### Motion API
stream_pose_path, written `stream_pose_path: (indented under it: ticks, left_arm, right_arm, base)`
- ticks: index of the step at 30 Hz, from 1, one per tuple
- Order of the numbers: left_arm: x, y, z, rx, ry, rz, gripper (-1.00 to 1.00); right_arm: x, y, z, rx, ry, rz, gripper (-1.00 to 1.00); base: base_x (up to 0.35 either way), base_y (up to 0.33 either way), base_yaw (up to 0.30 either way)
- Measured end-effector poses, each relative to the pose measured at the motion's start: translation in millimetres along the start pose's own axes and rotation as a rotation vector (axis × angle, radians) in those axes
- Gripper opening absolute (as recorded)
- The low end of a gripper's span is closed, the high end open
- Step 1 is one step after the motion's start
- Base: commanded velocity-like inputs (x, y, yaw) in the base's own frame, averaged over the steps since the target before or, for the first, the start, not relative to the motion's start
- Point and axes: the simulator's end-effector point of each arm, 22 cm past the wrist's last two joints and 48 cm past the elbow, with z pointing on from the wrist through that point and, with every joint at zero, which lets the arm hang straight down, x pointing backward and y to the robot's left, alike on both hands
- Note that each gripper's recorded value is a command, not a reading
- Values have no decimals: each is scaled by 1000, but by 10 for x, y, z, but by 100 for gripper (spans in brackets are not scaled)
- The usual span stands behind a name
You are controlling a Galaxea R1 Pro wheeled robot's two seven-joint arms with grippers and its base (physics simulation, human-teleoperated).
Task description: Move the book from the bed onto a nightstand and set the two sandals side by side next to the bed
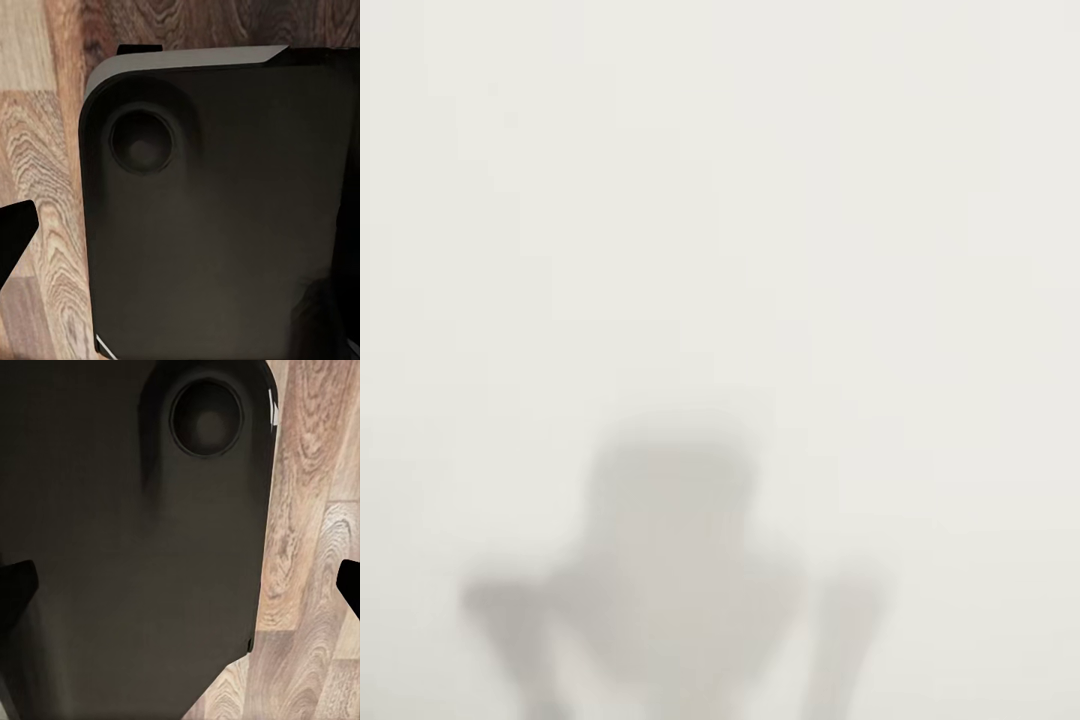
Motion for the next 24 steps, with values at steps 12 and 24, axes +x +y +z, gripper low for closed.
stream_pose_path:
  ticks: [12, 24]
  left_arm:
    - [-1, -1, 0, 0, 0, 0, 100]
    - [-1, -1, 0, 0, 0, 0, 100]
  right_arm:
    - [6, -4, 0, 2, 3, 1, 100]
    - [22, -10, 0, 4, 10, 2, 100]
  base:
    - [0, 0, -82]
    - [0, 0, -286]
